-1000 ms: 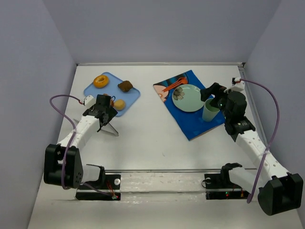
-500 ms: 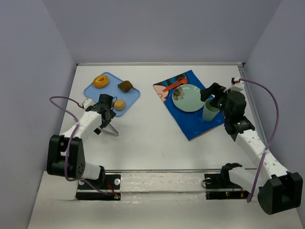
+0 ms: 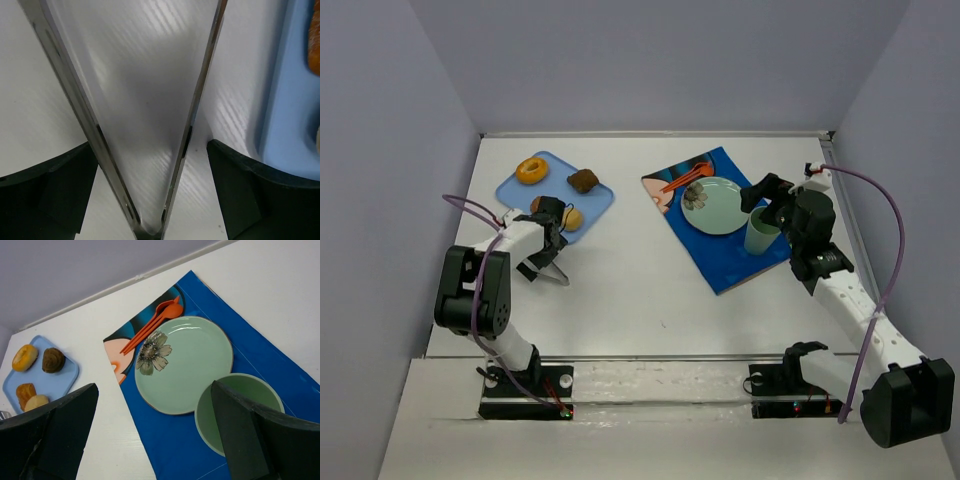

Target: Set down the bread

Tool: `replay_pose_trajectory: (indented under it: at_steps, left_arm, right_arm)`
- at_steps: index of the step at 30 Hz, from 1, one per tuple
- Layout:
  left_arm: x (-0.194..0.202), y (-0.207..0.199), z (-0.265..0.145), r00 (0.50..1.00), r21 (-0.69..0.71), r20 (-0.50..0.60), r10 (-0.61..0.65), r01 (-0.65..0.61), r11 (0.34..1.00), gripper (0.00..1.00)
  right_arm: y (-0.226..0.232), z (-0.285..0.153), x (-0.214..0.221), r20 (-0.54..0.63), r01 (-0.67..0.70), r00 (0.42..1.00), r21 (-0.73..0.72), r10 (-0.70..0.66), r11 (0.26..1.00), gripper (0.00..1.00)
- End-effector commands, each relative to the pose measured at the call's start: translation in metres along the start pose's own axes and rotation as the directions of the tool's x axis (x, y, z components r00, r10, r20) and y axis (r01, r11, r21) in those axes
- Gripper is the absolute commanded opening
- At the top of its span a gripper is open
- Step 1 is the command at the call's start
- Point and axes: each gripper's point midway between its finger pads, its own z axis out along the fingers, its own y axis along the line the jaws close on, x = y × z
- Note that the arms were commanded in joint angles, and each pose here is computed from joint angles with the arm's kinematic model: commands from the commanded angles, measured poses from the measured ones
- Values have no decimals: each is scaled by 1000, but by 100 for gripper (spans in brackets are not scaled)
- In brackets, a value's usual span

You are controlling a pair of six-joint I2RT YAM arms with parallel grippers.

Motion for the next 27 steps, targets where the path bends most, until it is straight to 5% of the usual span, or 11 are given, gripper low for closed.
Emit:
replay_pose_trajectory:
  at_steps: [1,7,11,14,16,24,27]
  left_arm:
    - [-11,-2,15,999,-36,33,-41,42,998,99]
    - [-8,9,18,998,-26,27,-50,50,998,94]
    - [-13,15,7,998,-17,48,-45,46,999,44]
    - [-20,16,0,996,5,73,-50,50,999,27]
    - [-26,15,-3,994,23,95,-47,45,999,7]
    - [-81,10,-87,946,151,303,-114,70,986,6]
    - [-98,-16,-136,928,353,355,-115,-20,935,6]
  right_arm:
    - [5,3,-15,44,5,999,-1,-5,1000,100]
    - [4,3,-15,41,4,999,3,-5,1000,100]
    - [3,6,-14,34,5,999,7,-6,1000,100]
    - [4,7,-13,31,6,1000,7,-6,1000,100]
    - [4,7,-13,31,4,1000,7,-5,1000,100]
    - [6,4,-16,40,4,999,-5,-4,1000,100]
    - [7,2,-17,41,2,999,-12,-2,1000,100]
